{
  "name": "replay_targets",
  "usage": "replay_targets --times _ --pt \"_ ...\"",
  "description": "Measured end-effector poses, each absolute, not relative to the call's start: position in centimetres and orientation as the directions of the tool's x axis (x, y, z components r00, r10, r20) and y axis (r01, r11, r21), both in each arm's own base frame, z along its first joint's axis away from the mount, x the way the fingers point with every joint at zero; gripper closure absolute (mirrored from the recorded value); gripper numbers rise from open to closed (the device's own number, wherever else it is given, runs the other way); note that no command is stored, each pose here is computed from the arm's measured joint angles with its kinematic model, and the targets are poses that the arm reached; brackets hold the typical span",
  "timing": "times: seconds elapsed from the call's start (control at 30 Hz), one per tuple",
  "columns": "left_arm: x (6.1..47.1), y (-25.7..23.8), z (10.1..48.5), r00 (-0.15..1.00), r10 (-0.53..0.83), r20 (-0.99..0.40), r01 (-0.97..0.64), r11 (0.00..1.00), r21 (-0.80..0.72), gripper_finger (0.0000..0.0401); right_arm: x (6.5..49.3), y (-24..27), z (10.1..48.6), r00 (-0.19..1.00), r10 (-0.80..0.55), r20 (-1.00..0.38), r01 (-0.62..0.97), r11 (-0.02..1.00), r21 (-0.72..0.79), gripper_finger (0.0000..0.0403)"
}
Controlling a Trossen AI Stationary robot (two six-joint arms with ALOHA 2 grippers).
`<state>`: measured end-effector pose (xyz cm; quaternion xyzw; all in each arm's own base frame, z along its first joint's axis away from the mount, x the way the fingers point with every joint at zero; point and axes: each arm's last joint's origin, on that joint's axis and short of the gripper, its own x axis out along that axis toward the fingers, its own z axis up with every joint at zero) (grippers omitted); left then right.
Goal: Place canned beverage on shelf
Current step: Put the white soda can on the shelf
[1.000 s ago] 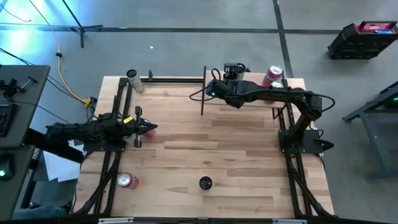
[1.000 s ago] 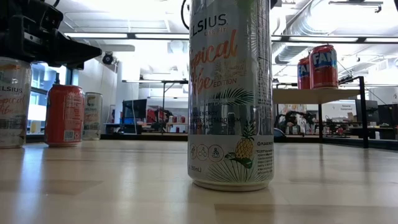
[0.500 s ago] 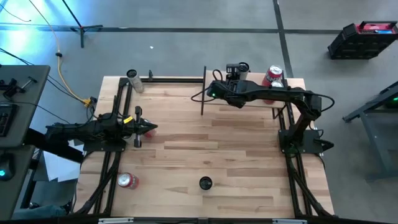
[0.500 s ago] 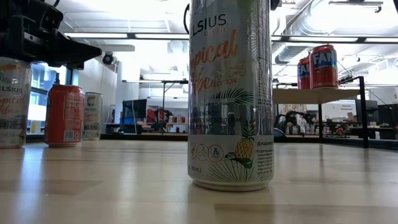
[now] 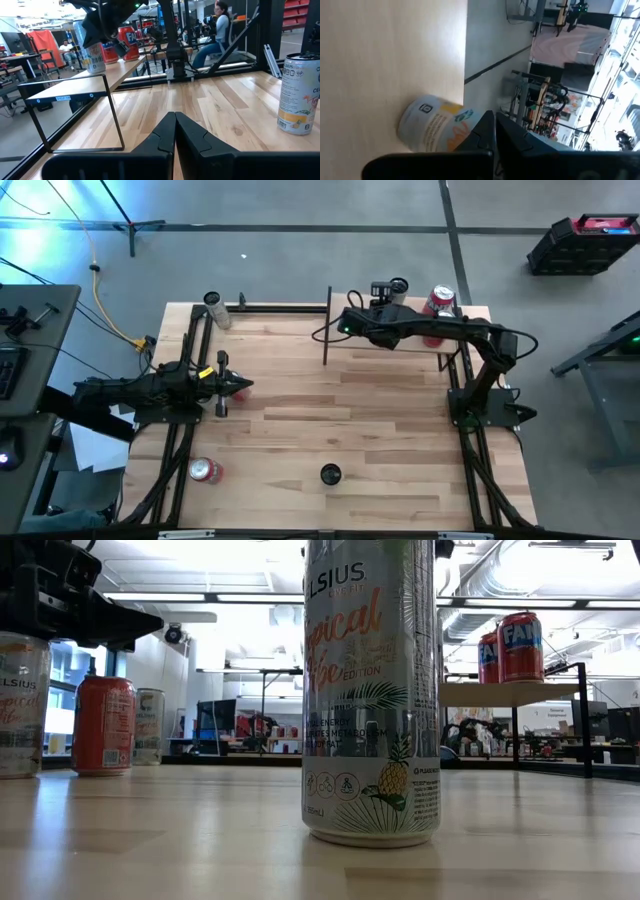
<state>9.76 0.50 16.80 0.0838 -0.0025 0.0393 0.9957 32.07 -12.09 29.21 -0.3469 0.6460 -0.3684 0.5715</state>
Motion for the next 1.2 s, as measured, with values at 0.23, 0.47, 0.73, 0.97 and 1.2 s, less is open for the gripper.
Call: replay_targets --times 0.23,0.47,0.73,0.97,1.2 --pt "9.8 0.5 16.8 0.997 0.078 0.012 -0.079 0.983 0.166 0.0398 31.7 -12.0 29.1 -0.129 -0.861 -0.493 -0.025 0.499 -0.866 0.0403" --pt "9.8 0.5 16.8 0.997 0.077 0.012 -0.078 0.983 0.167 0.0398 33.3 -12.1 29.6 -0.027 -0.886 -0.462 -0.010 0.463 -0.887 0.0403" --pt "9.8 0.5 16.8 0.997 0.078 0.012 -0.079 0.983 0.166 0.0398 34.5 -15.1 29.3 -0.057 -0.899 -0.435 0.117 0.426 -0.897 0.0403" --pt "9.8 0.5 16.8 0.997 0.078 0.012 -0.079 0.983 0.167 0.0398 35.4 -16.6 28.5 -0.094 -0.901 -0.424 0.071 0.419 -0.905 0.0403" --pt "9.8 0.5 16.8 0.997 0.078 0.012 -0.078 0.983 0.167 0.0398 34.1 -16.6 28.0 -0.163 -0.860 -0.484 0.011 0.489 -0.872 0.0403"
